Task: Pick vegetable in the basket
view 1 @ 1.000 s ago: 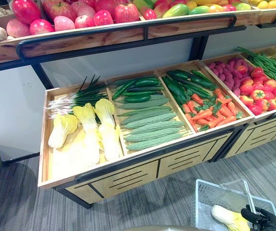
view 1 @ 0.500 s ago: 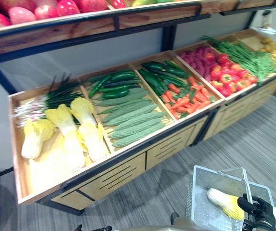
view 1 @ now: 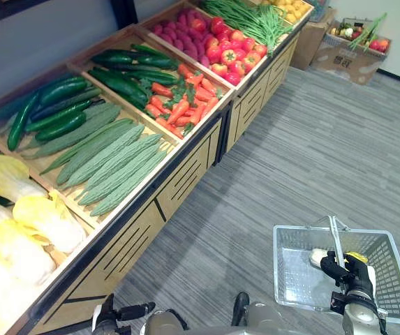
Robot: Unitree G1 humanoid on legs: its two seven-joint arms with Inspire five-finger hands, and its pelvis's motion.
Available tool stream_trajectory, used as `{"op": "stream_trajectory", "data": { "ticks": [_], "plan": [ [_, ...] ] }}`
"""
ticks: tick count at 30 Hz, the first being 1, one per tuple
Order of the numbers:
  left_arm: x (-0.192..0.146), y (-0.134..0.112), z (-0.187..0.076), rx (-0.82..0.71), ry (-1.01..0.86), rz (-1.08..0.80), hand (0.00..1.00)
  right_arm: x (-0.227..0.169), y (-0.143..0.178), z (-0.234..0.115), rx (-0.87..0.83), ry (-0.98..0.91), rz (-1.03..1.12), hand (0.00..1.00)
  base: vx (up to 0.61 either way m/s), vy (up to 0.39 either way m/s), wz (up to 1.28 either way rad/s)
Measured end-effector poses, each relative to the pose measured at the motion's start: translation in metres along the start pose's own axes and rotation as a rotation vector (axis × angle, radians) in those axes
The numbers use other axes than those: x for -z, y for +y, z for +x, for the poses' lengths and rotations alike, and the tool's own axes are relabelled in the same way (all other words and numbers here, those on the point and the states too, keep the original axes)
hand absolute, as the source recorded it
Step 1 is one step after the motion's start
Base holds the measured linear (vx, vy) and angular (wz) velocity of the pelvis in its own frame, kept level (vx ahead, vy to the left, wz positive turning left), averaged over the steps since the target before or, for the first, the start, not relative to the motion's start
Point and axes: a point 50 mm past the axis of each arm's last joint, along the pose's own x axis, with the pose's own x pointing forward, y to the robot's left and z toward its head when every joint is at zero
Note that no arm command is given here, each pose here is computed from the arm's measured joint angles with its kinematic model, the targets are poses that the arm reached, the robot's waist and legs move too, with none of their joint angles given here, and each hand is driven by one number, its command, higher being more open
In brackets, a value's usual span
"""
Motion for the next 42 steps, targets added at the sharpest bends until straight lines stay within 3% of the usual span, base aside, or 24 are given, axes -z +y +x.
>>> {"op": "stream_trajectory", "data": {
  "ticks": [21, 25, 31, 32, 42],
  "plan": [
    [-0.005, -0.010, -0.001, 0.029, -0.041, 0.196, 1.00, 0.014, -0.017, -0.013, 0.075, 0.017, 0.035, 0.00, -0.04, -0.106, -0.06],
    [0.002, -0.024, -0.007, 0.061, -0.051, 0.122, 1.00, -0.020, -0.011, 0.001, 0.041, -0.095, 0.007, 0.00, -0.03, -0.066, -1.52],
    [0.011, -0.034, -0.013, 0.065, -0.015, 0.037, 1.00, -0.035, 0.010, -0.002, -0.061, -0.141, -0.054, 0.00, 0.02, 0.130, -1.52],
    [0.012, -0.024, -0.012, 0.032, -0.014, 0.023, 1.00, -0.029, 0.012, -0.010, -0.093, -0.150, -0.094, 0.00, 0.11, 0.041, -1.12],
    [0.015, -0.029, -0.014, 0.049, -0.010, 0.019, 1.00, -0.009, 0.001, -0.028, -0.071, -0.108, -0.109, 0.00, 0.13, 0.125, -0.41]
  ]
}}
